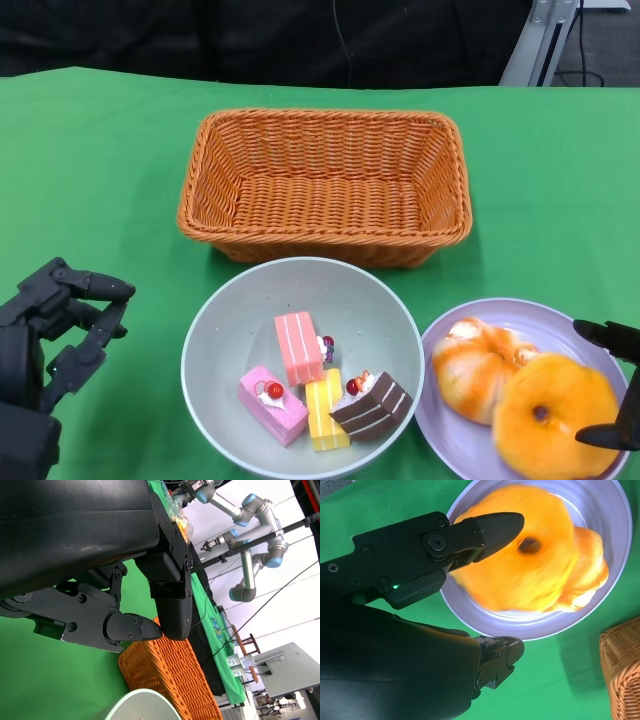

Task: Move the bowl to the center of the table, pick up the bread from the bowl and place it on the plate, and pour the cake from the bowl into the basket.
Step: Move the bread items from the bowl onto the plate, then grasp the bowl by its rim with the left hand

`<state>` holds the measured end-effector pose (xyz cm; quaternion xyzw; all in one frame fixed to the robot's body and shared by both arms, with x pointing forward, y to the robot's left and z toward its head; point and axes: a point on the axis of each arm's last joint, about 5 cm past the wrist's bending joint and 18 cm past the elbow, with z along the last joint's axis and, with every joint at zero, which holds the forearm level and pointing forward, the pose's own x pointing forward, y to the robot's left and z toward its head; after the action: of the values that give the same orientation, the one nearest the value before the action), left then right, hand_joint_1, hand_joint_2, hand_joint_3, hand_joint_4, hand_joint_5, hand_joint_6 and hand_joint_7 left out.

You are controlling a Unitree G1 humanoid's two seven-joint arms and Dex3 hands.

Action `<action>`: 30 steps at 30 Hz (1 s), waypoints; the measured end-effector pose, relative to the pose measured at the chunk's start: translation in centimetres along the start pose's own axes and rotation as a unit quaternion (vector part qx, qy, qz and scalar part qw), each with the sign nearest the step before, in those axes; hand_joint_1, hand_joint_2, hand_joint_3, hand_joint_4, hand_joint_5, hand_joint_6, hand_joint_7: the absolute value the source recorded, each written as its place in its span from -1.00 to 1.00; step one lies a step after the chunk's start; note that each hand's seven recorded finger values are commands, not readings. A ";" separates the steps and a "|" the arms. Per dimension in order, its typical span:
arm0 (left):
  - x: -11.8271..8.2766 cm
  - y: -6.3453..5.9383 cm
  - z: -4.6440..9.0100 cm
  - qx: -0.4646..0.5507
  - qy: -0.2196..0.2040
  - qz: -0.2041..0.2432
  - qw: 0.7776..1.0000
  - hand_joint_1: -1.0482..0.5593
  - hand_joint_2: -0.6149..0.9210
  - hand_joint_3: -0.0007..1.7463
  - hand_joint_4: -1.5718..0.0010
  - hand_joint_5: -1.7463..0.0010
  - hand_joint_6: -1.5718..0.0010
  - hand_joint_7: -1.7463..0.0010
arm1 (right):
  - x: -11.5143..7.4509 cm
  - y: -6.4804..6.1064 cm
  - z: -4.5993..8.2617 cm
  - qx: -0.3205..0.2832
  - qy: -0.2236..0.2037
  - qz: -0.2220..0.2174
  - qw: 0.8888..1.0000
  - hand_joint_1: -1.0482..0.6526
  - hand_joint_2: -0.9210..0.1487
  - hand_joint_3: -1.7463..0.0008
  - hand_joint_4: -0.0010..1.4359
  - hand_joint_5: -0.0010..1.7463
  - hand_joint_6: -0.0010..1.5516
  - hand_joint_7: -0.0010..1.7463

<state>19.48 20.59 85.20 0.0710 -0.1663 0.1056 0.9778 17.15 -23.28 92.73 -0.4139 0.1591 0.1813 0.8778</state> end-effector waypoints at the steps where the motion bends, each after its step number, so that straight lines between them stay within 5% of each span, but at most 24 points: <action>1: 0.0 0.0 0.0 0.000 0.000 0.000 1.000 0.13 1.00 -0.69 0.01 -0.58 -0.01 -0.20 | 0.0 0.0 0.0 0.001 -0.001 0.001 1.000 -0.92 -1.00 0.68 -0.95 -0.99 -0.87 -1.00; 12: 0.0 0.1 -0.1 0.002 0.000 0.000 1.000 0.13 1.00 -0.70 0.01 -0.58 -0.01 -0.20 | -0.2 0.0 0.1 0.016 -0.019 -0.007 1.000 -0.85 -1.00 0.70 -0.88 -0.97 -0.85 -0.99; 18: 0.0 0.1 -0.1 0.001 0.000 0.000 1.000 0.13 1.00 -0.71 0.00 -0.58 -0.01 -0.20 | -0.3 0.6 0.3 0.077 -0.082 -0.055 0.992 -0.82 -1.00 0.70 -0.69 -0.91 -0.77 -0.96; 24: 0.0 0.1 -0.1 0.002 0.000 -0.001 1.000 0.12 1.00 -0.70 0.00 -0.58 -0.01 -0.20 | -0.3 1.5 0.6 0.150 -0.133 -0.104 0.974 -0.63 -1.00 0.77 -0.42 -0.83 -0.55 -0.91; 30: 0.0 0.1 -0.1 0.002 0.000 -0.001 1.000 0.13 1.00 -0.69 0.01 -0.58 0.00 -0.19 | -0.2 2.5 1.5 0.230 -0.200 -0.142 0.942 -0.40 -1.00 0.86 -0.15 -0.77 -0.37 -0.88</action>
<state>19.45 20.70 85.13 0.0730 -0.1665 0.1051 0.9777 16.09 -20.70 92.02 -0.1742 -0.0429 0.0924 0.9794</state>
